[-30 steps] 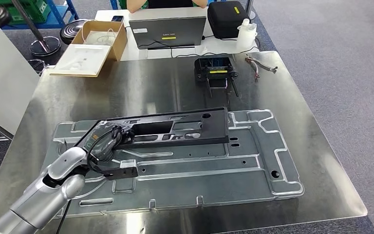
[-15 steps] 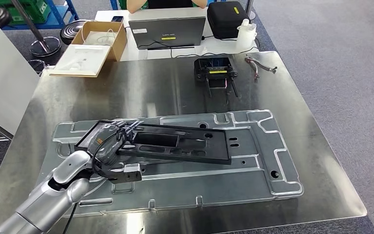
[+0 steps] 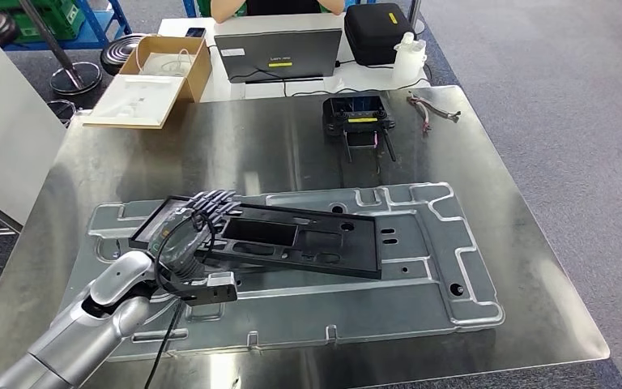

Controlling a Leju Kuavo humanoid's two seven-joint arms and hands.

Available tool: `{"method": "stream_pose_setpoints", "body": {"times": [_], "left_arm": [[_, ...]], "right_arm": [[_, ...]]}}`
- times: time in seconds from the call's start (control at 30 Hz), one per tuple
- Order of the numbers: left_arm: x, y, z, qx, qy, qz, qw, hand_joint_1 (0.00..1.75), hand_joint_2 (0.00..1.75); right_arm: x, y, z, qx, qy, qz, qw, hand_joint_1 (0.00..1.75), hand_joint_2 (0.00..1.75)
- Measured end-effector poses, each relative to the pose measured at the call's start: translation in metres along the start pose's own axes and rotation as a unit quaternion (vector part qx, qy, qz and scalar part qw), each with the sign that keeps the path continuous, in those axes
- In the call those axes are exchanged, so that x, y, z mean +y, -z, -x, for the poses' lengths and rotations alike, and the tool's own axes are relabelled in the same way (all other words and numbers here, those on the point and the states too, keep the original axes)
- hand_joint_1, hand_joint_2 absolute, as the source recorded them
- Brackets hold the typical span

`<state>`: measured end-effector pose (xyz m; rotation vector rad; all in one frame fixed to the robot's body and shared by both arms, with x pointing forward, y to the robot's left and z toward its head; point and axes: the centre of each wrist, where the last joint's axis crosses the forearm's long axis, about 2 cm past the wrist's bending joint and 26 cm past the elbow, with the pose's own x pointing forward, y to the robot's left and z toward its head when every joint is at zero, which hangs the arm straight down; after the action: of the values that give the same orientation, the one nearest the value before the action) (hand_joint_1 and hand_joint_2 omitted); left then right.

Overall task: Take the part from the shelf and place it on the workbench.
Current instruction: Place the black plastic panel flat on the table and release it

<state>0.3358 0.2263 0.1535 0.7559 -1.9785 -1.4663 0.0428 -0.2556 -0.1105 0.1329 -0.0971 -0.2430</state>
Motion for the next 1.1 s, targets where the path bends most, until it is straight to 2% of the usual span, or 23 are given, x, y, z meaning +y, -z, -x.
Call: {"method": "stream_pose_setpoints", "body": {"times": [0.8, 1.1], "left_arm": [[0.0026, 0.0012, -0.0012, -0.006, -0.006, -0.012, 1.0, 0.0, 0.0], [0.0093, 0.0042, -0.0056, -0.022, -0.007, -0.036, 0.999, 0.0, 0.0]], "right_arm": [[0.0001, 0.0, 0.0, 0.0, 0.003, 0.0, 1.0, 0.0, 0.0], [0.0003, 0.0, 0.0001, 0.0, 0.003, -0.001, 1.0, 0.0, 0.0]]}}
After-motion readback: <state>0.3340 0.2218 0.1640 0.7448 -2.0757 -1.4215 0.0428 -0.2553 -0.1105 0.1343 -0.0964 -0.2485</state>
